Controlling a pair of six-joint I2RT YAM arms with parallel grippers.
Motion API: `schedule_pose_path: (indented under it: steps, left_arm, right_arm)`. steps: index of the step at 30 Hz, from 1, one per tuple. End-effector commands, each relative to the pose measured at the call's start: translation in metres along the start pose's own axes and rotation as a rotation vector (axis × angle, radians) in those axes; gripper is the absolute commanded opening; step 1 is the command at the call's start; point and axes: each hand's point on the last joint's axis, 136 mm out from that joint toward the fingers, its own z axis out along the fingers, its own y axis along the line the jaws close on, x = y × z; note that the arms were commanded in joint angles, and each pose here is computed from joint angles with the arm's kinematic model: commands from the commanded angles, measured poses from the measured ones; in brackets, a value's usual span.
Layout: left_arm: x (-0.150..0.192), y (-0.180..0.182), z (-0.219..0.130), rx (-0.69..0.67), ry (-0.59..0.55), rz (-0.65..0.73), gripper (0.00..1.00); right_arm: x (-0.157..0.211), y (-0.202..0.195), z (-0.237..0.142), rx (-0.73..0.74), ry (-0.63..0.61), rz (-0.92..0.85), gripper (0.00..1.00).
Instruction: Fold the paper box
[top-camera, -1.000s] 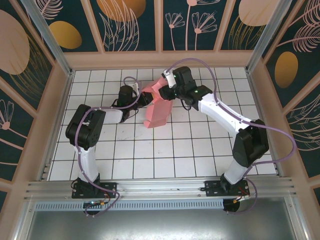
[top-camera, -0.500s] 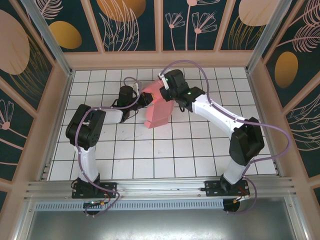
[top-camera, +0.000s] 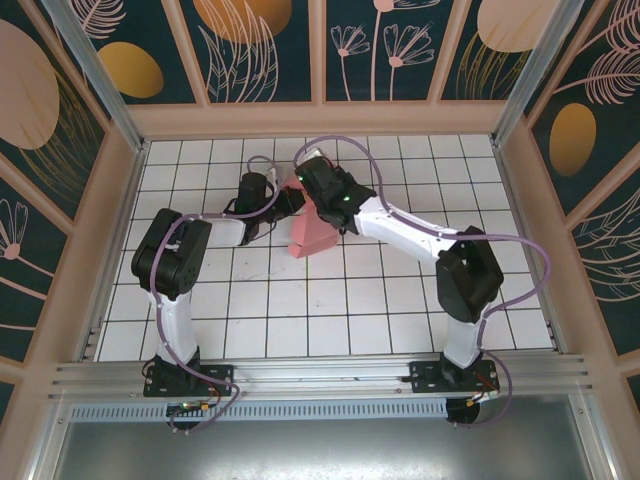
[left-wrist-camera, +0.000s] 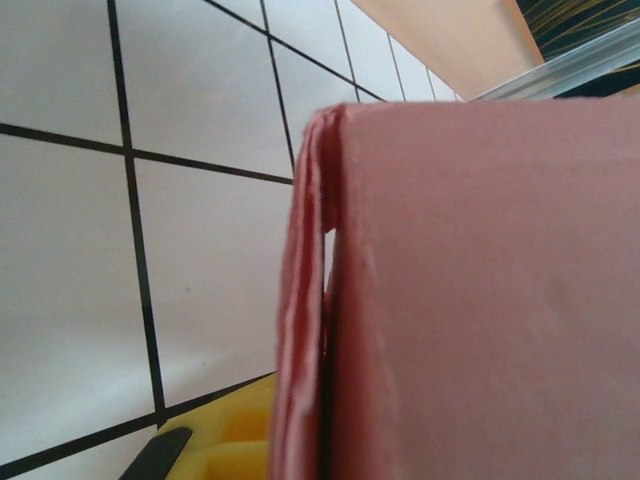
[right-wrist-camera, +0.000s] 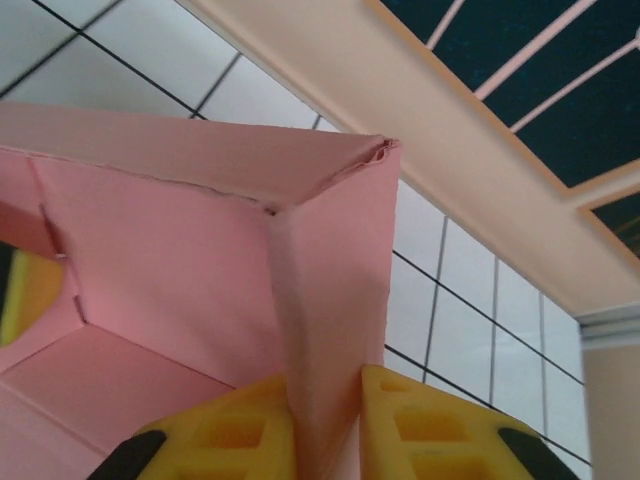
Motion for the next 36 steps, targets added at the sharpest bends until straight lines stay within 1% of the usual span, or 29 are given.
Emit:
schedule_pose_path:
  steps: [1, 4, 10, 14, 15, 17, 20, 22, 26, 31, 36]
  left_arm:
    - [-0.022, -0.035, -0.003, 0.091, -0.045, 0.021, 0.0]
    - [-0.022, -0.034, -0.002, 0.08, -0.041, 0.011, 0.0]
    - [-0.023, -0.035, -0.001, 0.076, -0.034, -0.015, 0.0]
    - [-0.023, -0.036, -0.003, 0.079, -0.03, -0.021, 0.0]
    - [-0.023, -0.037, -0.003, 0.08, -0.03, -0.02, 0.0]
    - [-0.022, -0.037, -0.003, 0.084, -0.027, -0.017, 0.0]
    - [-0.021, -0.038, -0.002, 0.092, -0.022, -0.017, 0.0]
    - [-0.021, -0.039, -0.002, 0.095, -0.018, -0.015, 0.0]
    - [-0.021, -0.04, -0.002, 0.1, -0.017, -0.014, 0.0]
    - [-0.021, -0.04, -0.001, 0.1, -0.014, -0.021, 0.0]
    - [-0.022, -0.04, -0.002, 0.098, -0.015, -0.029, 0.0]
  right_arm:
    - [0.004, 0.003, 0.003, 0.088, 0.037, -0.083, 0.12]
    - [0.004, 0.006, 0.002, 0.102, 0.042, -0.093, 0.01]
    - [0.003, 0.01, 0.003, 0.137, 0.035, -0.124, 0.0]
    - [0.005, 0.008, 0.005, 0.167, 0.036, -0.123, 0.24]
    - [0.004, 0.008, 0.005, 0.171, 0.032, -0.124, 0.27]
    - [0.003, 0.005, 0.006, 0.186, 0.026, -0.121, 0.28]
    - [0.0, 0.0, 0.006, 0.199, 0.021, -0.114, 0.23]
    - [0.001, 0.001, 0.009, 0.201, 0.026, -0.129, 0.23]
    - [0.008, 0.003, 0.014, 0.211, 0.043, -0.155, 0.29]
    - [0.005, -0.002, 0.016, 0.232, 0.034, -0.167, 0.3]
    - [0.007, -0.001, 0.019, 0.268, 0.039, -0.227, 0.23]
